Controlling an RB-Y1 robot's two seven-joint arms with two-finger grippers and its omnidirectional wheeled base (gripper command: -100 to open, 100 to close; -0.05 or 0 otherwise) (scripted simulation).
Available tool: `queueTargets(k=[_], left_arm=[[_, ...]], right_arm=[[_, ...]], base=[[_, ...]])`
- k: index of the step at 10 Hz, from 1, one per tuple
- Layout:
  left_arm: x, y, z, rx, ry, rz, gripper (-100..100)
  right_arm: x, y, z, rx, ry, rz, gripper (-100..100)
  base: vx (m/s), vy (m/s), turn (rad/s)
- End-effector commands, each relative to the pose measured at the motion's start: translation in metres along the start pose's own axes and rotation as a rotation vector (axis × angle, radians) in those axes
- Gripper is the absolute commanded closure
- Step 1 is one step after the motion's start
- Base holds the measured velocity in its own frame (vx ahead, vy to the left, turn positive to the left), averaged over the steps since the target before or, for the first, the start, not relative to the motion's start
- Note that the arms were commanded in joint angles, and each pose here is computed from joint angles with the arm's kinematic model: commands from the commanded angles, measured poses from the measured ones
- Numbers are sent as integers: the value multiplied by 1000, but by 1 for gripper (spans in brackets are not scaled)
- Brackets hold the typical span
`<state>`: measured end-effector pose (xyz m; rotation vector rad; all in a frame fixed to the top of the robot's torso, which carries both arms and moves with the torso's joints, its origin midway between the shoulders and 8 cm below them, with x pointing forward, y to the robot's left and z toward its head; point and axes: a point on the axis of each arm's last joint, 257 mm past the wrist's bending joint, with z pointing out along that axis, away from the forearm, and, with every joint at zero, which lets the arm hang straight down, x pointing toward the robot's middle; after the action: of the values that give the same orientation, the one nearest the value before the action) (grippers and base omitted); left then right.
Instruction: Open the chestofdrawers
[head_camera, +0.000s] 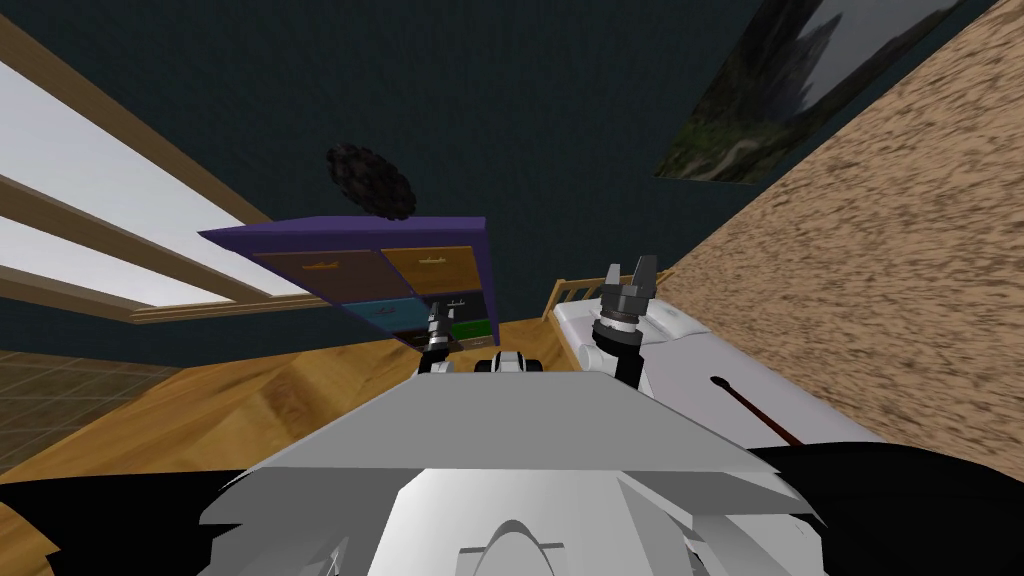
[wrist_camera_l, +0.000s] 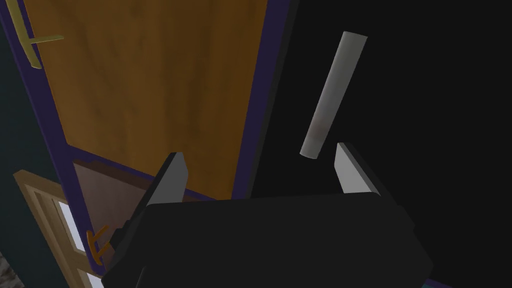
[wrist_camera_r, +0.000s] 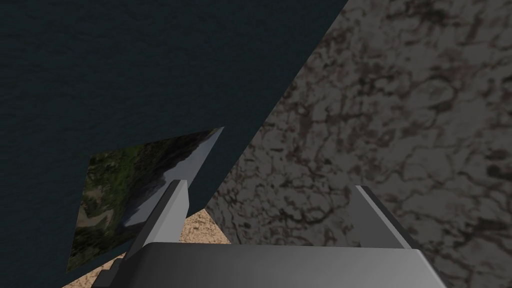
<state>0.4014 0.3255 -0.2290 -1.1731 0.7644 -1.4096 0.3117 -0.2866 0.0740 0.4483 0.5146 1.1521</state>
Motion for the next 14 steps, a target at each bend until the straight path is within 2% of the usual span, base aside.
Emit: queueTargets(k=[1,4,7,8,9,11,14], left_arm=[[-10,22,-9,-43,-28,-15,-100],[-15,40,-16,-76,-53,-32,-100],[-17,30,-6,-71,-48,-28,-100],[-17,31,-9,-69,-48,-28,-100],[-16,36,-14,-71,-49,-29,100],[-17,29,-14,-71,-44,-30,100],[-16,23,-15,-69,-39,-31,100]], right_arm=[[0,0,0,0,0,0,0],[0,0,0,0,0,0,0],[0,0,0,0,0,0,0],[0,0,0,0,0,0,0],[0,0,0,0,0,0,0],[0,0,0,0,0,0,0],[0,0,0,0,0,0,0]], base=[[42,-58,10],[38,-48,7],[40,-9,3],[33,-4,1],[-31,8,-3],[-58,-11,12],[-189,-40,20]])
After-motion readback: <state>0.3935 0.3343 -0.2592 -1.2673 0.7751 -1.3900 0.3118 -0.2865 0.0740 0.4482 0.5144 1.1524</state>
